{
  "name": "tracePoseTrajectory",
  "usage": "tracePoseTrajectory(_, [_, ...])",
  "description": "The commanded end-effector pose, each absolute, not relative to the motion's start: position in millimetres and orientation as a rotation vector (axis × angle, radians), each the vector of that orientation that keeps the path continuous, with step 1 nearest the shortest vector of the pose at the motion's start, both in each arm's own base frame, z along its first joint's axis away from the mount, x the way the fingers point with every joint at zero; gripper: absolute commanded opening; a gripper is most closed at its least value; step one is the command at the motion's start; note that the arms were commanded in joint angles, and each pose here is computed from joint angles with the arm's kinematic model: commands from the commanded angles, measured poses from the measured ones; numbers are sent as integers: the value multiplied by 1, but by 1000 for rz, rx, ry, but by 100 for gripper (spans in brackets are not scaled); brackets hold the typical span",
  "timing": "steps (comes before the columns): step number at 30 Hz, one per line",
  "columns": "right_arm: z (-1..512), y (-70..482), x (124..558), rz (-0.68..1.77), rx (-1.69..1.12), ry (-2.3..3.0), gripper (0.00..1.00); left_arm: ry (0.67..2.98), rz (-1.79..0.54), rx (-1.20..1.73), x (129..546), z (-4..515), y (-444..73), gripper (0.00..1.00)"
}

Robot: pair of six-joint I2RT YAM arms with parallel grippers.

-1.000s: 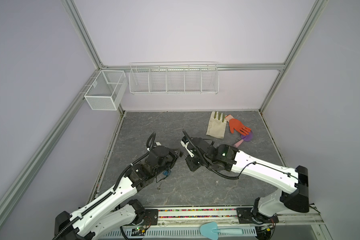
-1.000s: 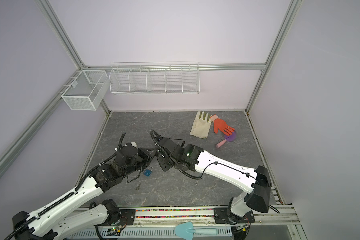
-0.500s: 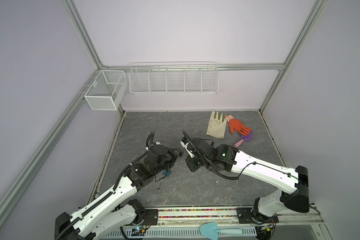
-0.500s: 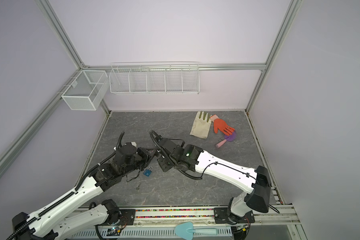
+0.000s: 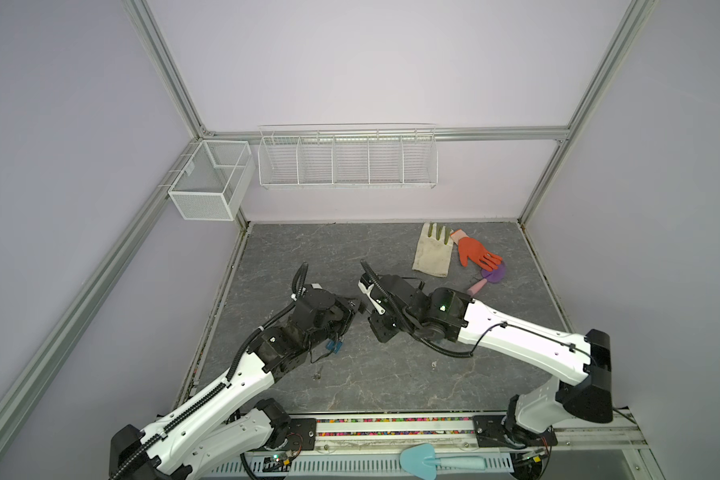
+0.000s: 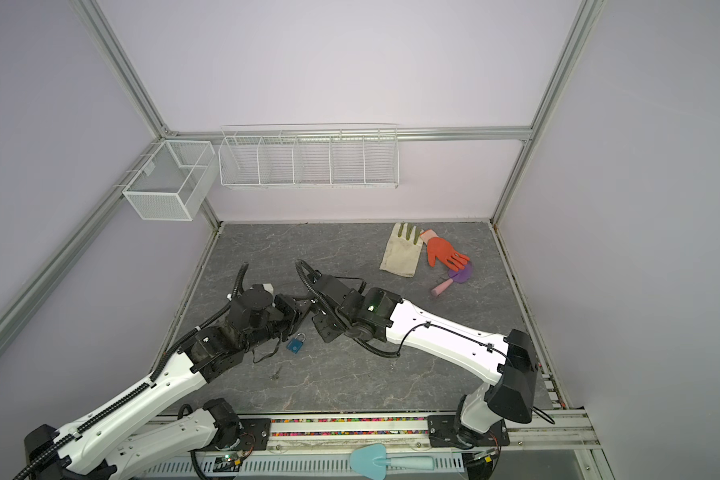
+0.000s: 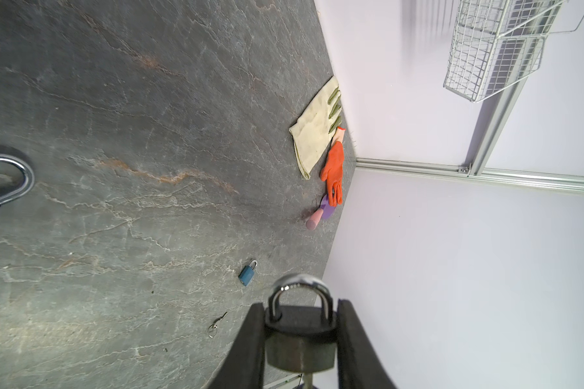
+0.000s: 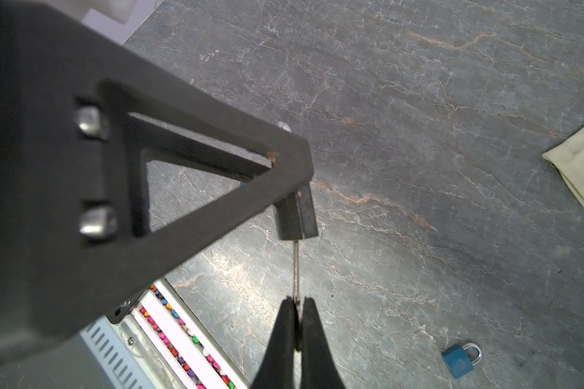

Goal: Unlock with the key

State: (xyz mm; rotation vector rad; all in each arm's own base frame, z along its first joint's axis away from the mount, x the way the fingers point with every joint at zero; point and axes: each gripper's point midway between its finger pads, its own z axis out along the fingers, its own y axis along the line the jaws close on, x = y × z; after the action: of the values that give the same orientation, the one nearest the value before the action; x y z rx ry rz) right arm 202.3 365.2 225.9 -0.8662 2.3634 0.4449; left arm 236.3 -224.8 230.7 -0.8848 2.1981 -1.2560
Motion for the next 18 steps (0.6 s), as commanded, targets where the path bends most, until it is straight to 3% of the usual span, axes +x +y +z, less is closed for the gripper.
tracePoseTrajectory(1, [225, 369, 207, 417, -875, 2344, 6, 2169, -1315, -888, 238, 240, -229, 0])
tracePoseTrajectory(8, [222, 375, 204, 422, -912, 2339, 7, 2164, -1331, -883, 239, 243, -231, 0])
tracePoseTrajectory(18, [261, 380, 215, 464, -867, 2217, 7, 2214, -1299, -859, 234, 235, -230, 0])
